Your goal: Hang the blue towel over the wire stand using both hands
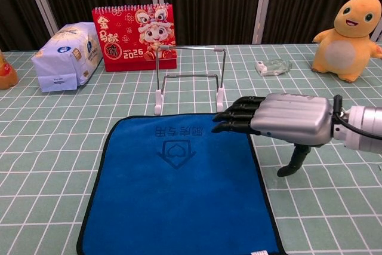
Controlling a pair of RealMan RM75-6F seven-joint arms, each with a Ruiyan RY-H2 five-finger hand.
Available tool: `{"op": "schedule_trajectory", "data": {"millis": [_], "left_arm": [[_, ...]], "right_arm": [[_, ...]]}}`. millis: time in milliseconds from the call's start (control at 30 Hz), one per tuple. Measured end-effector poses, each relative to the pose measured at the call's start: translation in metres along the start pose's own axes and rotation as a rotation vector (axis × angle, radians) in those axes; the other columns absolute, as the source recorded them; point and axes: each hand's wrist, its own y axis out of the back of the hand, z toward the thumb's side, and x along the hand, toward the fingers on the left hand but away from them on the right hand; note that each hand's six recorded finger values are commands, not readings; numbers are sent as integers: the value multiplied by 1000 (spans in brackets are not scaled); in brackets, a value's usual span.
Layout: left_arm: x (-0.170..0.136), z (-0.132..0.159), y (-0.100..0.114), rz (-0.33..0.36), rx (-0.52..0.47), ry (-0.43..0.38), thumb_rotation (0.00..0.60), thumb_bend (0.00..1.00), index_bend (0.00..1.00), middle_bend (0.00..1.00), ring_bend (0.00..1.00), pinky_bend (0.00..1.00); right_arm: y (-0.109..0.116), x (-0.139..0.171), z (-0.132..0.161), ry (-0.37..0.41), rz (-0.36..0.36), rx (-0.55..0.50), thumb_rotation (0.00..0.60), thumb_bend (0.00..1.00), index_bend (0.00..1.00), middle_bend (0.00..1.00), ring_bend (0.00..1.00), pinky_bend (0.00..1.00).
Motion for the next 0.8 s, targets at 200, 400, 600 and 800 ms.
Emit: {"op": "schedule_trajectory", "data": {"millis": [200,400,600,800], "left_arm": [[4,2,-4,-18,1,-6,600,0,0,0,0,0],[4,3,-4,-17,1,-7,600,0,0,0,0,0],[3,3,-3,-14,-1,-8,600,0,0,0,0,0],[3,3,-4,-15,1,-8,600,0,0,0,0,0]], "right_arm": [[0,-10,8,11,-14,5,600,0,0,0,0,0],[0,-14,11,12,-22,-7,600,0,0,0,0,0],[3,-22,18,15,-44,-24,600,0,7,0,0,0],[5,-31,23,19,-51,-27,600,0,17,0,0,0]]}}
